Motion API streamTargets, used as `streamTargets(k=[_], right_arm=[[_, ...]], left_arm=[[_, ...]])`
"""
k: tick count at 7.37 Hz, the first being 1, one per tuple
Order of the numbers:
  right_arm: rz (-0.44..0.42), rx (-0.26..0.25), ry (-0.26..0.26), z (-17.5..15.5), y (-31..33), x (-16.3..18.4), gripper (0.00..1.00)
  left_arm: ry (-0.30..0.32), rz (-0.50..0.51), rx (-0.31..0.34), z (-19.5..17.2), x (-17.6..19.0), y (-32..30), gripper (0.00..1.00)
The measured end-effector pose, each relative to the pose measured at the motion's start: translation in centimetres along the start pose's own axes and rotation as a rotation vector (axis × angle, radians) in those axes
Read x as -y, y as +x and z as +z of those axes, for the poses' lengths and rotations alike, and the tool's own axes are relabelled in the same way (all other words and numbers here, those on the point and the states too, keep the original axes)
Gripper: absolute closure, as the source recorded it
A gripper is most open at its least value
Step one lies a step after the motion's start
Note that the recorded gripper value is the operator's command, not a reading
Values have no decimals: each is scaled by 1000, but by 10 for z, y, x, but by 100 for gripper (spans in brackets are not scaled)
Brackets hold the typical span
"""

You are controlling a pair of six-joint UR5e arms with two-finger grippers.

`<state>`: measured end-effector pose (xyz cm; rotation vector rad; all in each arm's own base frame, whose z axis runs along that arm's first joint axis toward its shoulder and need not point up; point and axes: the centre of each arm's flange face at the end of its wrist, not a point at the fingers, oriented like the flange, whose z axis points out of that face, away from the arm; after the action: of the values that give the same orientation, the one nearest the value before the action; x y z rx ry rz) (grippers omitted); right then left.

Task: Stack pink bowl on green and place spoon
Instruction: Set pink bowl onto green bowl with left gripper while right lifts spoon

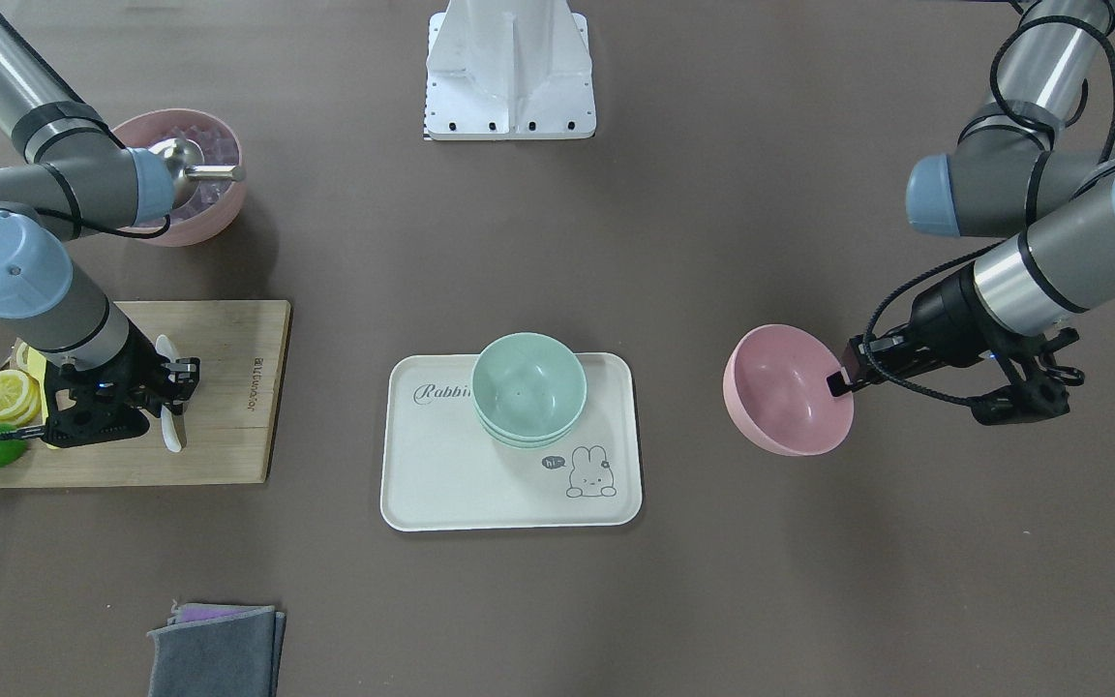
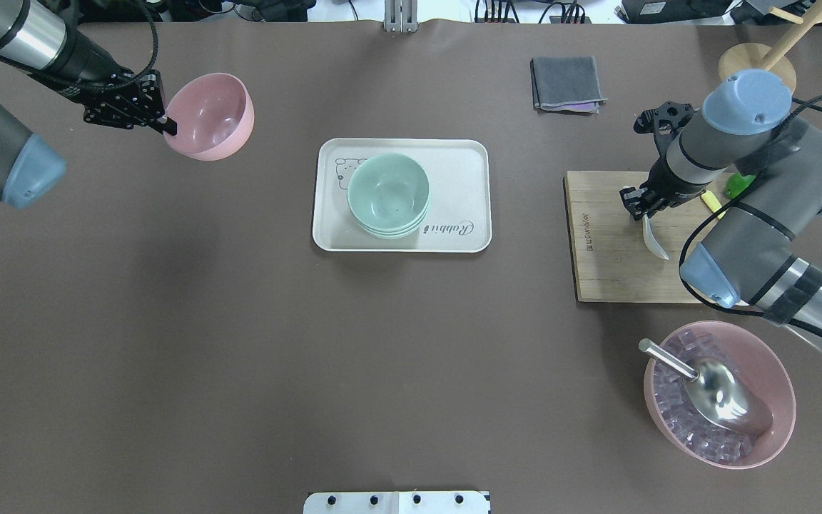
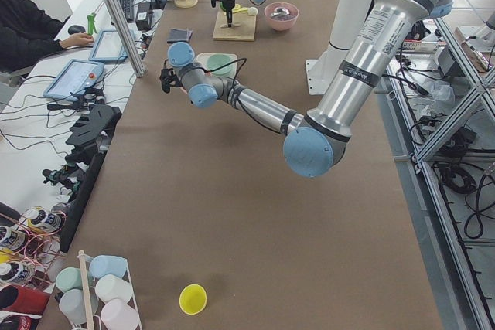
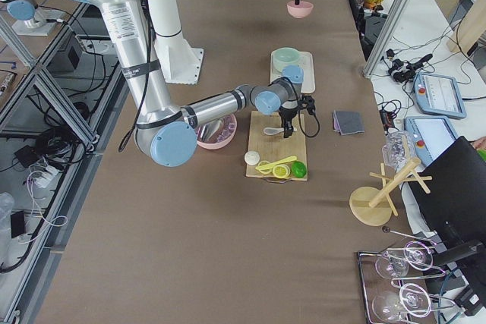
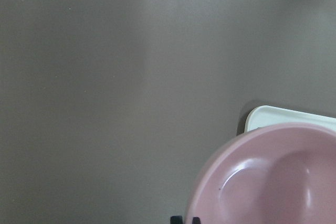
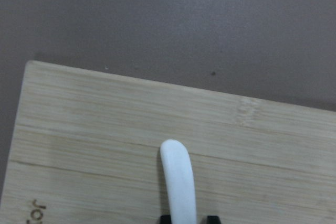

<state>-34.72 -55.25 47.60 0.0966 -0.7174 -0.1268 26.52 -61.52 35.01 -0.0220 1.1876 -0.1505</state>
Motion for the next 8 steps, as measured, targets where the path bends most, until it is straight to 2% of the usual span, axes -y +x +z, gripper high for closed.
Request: streamTargets(k=[3,6,8], right_arm=[[20,9,15,-12,9,8,100],[76,97,18,-56,37,31,100],[98,146,26,-80,50,41,100]], left_arm=[[1,3,-7,-2,0,6,100],[6,-46,-55,-8,0,67,100],[21,-85,-65,31,-25,126,100]])
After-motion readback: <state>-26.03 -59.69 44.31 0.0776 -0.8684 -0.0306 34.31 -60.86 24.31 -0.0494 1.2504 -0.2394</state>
